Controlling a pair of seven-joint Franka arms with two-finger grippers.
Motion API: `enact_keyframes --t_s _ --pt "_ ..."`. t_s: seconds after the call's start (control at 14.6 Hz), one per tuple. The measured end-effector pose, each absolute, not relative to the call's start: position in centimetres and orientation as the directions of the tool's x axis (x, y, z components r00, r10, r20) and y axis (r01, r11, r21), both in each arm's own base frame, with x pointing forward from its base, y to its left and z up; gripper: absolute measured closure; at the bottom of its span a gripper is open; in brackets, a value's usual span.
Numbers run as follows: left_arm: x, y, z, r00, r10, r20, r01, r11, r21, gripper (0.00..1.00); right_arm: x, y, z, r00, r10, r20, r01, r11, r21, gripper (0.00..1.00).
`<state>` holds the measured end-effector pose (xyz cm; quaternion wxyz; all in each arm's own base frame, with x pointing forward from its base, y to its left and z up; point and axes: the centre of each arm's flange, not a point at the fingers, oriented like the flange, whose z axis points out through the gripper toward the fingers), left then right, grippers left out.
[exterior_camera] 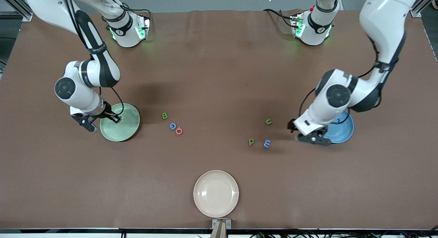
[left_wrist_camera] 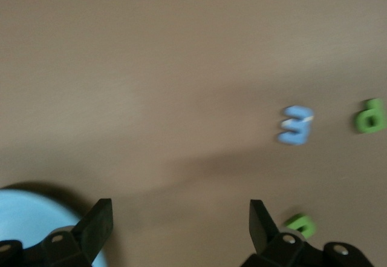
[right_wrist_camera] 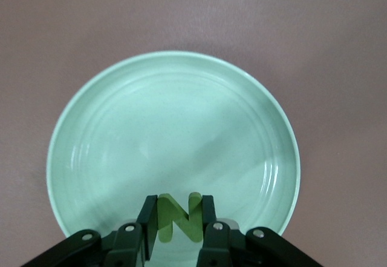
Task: Sort upper and lower case letters into plates
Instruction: 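Drop the N on the green plate while the left gripper reaches the m, then grasp the m with the left gripper while the right gripper grasps the B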
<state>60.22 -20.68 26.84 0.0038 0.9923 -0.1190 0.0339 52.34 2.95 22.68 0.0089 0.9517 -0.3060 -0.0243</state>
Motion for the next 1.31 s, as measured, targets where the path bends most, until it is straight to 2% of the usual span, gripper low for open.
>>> enact_keyframes --t_s 0.48,0.69,0.82,0.96,1.03,1.1,1.31 --pt "62.6 -27.5 23.0 0.932 -0.349 0.096 -0.352 -0.936 0.015 0.01 51.4 3.1 19.5 0.820 -0.566 -0.088 -0.561 -0.825 0.075 0.67" --pt "63.1 -27.8 21.6 0.928 -0.362 0.091 -0.365 -0.931 0.018 0.04 51.3 3.1 19.1 0.833 -0.545 -0.097 -0.539 -0.838 0.079 0.59" --pt "62.8 -28.2 20.3 0.915 -0.396 0.077 -0.398 -0.917 0.019 0.05 51.4 3.2 19.2 0.838 -0.537 -0.096 -0.532 -0.844 0.077 0.40" --pt "62.6 -28.7 19.6 0.905 -0.421 0.070 -0.423 -0.906 0.022 0.17 52.1 4.3 20.3 0.847 -0.520 -0.109 -0.514 -0.854 0.079 0.20" --pt "62.6 -28.9 19.5 0.901 -0.428 0.069 -0.431 -0.902 0.023 0.17 52.8 5.5 21.6 0.848 -0.516 -0.122 -0.509 -0.857 0.081 0.11" --pt "62.5 -29.2 19.4 0.899 -0.433 0.069 -0.436 -0.900 0.024 0.23 53.5 7.2 23.1 0.845 -0.520 -0.127 -0.514 -0.854 0.080 0.02" --pt "62.0 -30.1 18.8 0.893 -0.446 0.061 -0.448 -0.893 0.028 0.32 53.8 14.0 25.9 0.845 -0.524 -0.107 -0.520 -0.852 0.065 0.00"
